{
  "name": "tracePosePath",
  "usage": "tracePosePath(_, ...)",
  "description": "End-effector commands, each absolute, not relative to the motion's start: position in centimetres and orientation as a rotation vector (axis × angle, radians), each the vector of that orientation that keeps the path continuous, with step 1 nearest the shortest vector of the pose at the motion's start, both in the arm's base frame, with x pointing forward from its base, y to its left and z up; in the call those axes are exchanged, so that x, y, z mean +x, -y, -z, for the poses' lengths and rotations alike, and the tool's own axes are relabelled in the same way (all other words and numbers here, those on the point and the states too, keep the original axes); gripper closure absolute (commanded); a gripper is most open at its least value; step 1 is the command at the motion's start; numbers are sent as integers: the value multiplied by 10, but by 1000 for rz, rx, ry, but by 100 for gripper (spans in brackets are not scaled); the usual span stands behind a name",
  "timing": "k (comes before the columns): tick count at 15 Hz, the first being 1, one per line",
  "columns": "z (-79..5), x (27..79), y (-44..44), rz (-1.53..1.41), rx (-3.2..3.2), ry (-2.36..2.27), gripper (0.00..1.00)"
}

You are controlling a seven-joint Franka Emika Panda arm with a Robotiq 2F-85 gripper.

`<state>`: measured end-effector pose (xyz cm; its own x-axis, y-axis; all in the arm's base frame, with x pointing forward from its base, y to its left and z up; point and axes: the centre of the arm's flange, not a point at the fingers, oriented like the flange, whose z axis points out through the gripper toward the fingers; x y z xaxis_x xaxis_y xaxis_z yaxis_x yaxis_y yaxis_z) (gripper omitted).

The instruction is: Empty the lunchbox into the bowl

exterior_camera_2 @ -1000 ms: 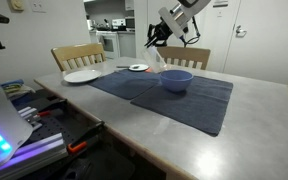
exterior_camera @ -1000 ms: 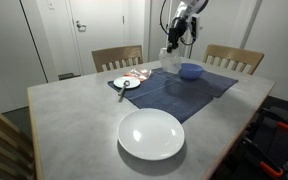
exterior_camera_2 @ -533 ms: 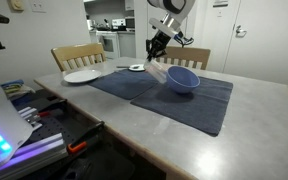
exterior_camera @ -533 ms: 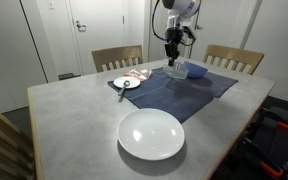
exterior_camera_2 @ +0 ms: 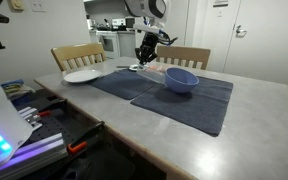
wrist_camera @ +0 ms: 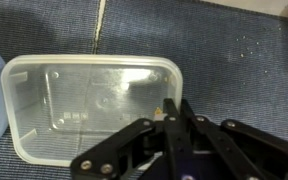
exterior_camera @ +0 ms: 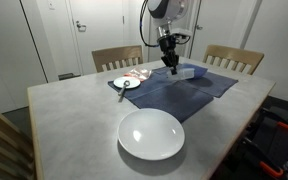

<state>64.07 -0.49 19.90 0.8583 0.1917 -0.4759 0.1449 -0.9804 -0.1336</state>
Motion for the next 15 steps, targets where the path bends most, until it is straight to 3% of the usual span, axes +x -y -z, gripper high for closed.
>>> tracePosePath(1, -213, 649, -32, -837, -3002, 369, 98)
tracePosePath(13, -214, 675, -67, -721, -2974, 434, 98)
tracePosePath(14, -212, 676, -68, -721, -2971, 438, 89)
tracePosePath(15, -211, 678, -70, -713, -2970, 443, 67)
